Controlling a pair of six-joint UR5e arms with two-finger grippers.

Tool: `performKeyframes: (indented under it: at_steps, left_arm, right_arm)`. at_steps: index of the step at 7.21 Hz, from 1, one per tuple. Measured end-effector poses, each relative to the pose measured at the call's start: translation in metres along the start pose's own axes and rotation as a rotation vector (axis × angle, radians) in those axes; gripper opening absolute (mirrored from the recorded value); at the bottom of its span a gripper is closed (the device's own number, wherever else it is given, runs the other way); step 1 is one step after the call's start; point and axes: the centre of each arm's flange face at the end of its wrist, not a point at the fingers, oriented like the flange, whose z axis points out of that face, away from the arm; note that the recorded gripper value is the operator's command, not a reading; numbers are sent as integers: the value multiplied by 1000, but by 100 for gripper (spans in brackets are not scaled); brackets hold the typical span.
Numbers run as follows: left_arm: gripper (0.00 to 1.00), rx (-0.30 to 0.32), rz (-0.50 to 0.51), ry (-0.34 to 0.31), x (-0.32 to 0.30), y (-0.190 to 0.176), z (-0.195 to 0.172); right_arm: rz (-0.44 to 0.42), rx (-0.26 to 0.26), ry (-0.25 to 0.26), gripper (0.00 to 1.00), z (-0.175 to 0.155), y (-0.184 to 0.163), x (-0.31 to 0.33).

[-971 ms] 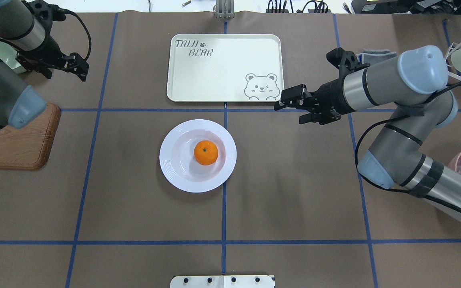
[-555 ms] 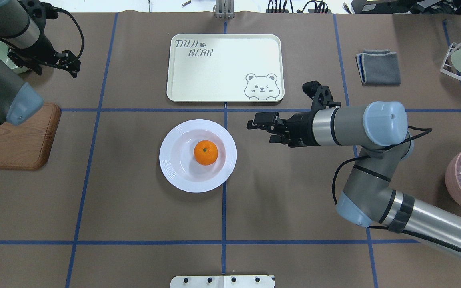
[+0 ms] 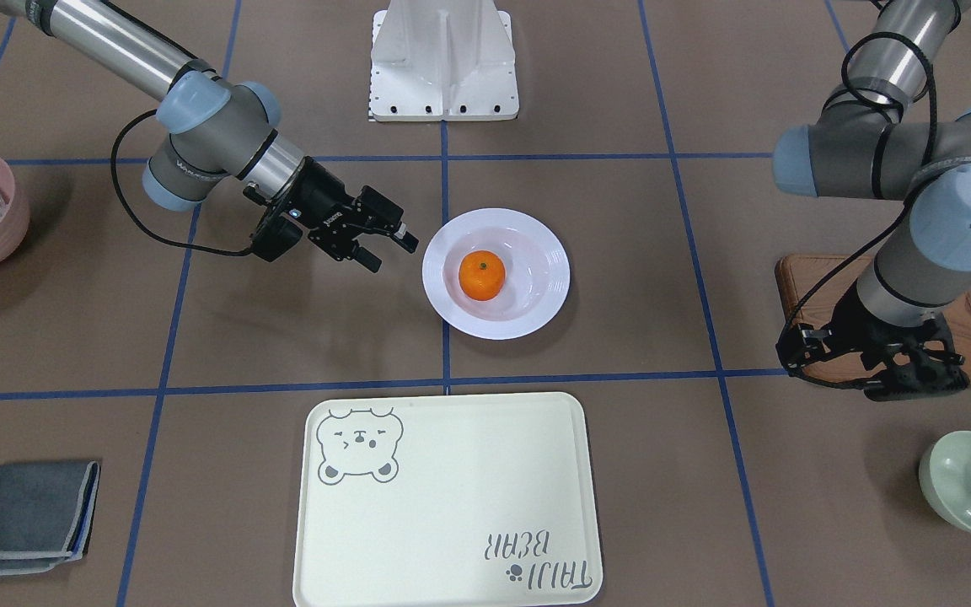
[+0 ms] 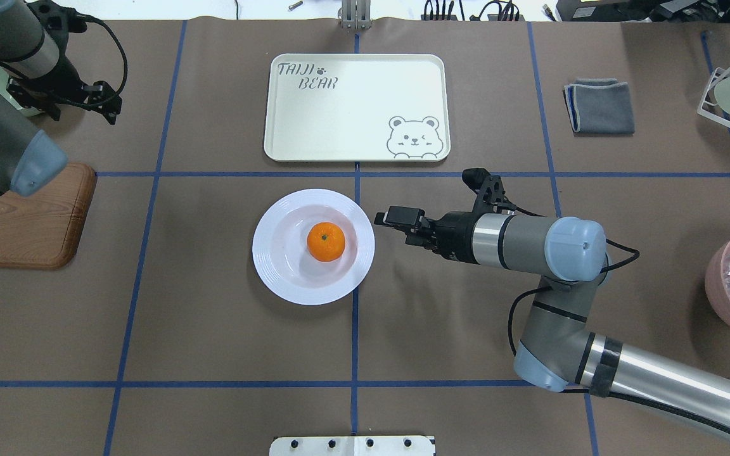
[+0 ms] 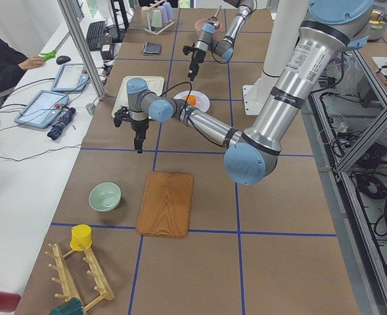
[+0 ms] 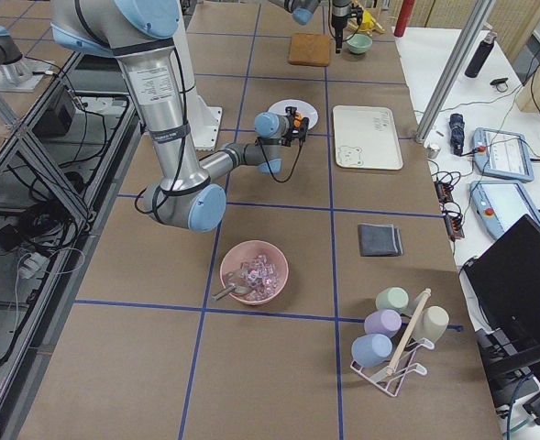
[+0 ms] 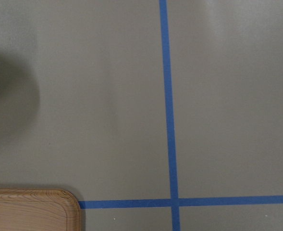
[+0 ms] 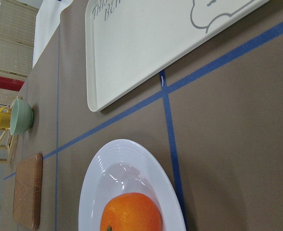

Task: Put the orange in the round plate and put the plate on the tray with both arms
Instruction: 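Grasp the rim of the white plate nearest the right gripper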

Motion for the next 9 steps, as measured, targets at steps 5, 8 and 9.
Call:
performKeyframes:
  at_steps: [5,8,9]
  left_arm:
    - [99,18,2,10,-12,-9,15]
    - [99,30,-25,4,-29,-17,5]
    - [99,32,-30,4,-32,-19,3]
  right_arm:
    - [46,4,26,100,32,5,-10]
    - [50,1,56,100,41,9,-7]
    - [51,-2,61,100,44,12,-5]
